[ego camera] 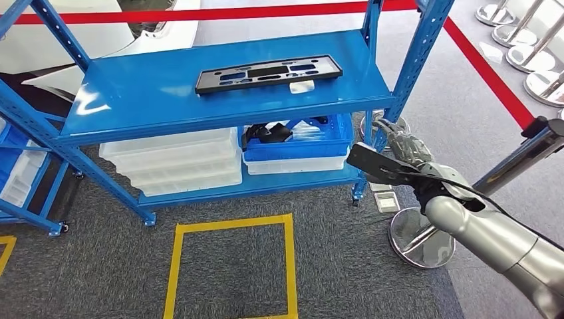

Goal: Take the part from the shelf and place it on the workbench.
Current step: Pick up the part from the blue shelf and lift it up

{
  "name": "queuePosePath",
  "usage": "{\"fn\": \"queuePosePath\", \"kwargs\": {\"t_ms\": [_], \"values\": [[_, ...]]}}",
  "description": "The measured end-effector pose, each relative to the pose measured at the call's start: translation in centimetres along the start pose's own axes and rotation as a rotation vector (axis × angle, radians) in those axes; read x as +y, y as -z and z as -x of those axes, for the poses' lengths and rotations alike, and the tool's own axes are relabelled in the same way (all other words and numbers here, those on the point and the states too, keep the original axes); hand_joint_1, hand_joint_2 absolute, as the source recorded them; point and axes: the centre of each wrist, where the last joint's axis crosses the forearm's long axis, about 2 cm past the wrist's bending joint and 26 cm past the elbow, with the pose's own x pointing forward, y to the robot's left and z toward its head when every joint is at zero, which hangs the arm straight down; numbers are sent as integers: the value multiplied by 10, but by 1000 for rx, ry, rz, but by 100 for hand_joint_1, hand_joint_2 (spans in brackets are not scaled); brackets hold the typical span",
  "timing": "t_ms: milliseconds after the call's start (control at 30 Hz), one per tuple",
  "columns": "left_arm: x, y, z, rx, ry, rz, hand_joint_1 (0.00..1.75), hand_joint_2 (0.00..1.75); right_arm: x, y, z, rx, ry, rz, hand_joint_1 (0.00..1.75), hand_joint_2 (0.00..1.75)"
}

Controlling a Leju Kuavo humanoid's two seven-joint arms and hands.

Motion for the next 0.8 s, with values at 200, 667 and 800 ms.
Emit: {"fn": "queuePosePath", "kwargs": {"t_ms": [200,667,800], "values": [[-1,0,-2,-5,3,4,0,0,1,0,-8,-38,5,-27,0,175],[-3,0,-4,-2,10,7,0,0,-6,11,-41,-184,-19,-57,0,175],[-5,0,-4,-4,14,7,0,0,-12,19,-65,-278,-19,-86,0,175]]}}
